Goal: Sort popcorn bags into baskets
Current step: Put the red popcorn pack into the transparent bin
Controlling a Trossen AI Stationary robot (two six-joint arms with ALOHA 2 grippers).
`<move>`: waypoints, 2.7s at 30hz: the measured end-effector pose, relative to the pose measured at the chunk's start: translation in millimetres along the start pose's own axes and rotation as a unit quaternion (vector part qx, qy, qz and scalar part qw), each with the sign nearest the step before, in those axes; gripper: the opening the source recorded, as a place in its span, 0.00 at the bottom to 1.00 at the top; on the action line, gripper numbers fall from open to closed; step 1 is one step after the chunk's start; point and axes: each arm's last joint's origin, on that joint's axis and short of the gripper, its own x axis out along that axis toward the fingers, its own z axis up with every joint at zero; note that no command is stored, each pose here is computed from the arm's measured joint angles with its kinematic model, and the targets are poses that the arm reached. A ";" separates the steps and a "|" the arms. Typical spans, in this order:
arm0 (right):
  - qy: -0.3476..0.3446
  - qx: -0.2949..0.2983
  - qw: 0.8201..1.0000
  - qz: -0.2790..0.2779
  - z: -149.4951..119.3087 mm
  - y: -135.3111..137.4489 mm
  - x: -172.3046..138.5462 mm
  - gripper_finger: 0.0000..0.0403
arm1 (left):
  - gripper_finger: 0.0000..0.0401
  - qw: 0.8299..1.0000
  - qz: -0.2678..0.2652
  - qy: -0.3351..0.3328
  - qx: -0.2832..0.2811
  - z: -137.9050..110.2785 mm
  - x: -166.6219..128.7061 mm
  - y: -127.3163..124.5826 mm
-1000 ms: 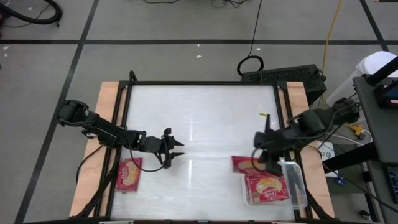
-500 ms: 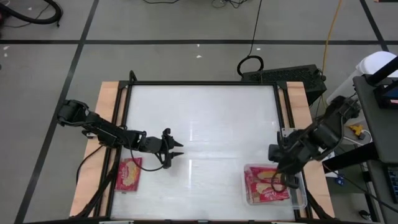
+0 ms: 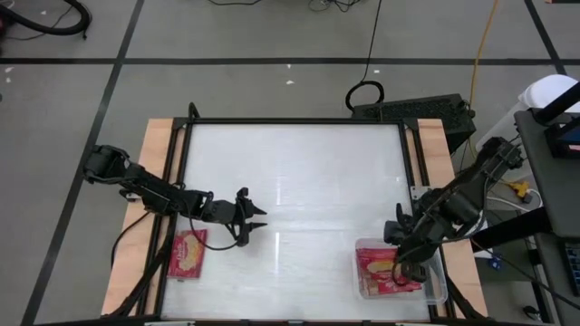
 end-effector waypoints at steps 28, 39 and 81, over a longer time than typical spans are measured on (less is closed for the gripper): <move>0.027 0.065 0.997 -0.027 -12.9 -33.4 37.7 0.37 | 0.44 1.000 0.001 0.000 0.011 0.0 0.1 0.5; -0.186 0.126 0.974 -0.022 16.2 -2.6 -12.3 0.31 | 0.44 1.000 0.004 0.016 0.007 -3.0 0.1 1.2; -0.449 -0.253 0.834 -0.196 255.5 -43.1 173.5 0.31 | 0.44 0.911 0.075 0.389 -0.111 -54.9 -112.7 -32.5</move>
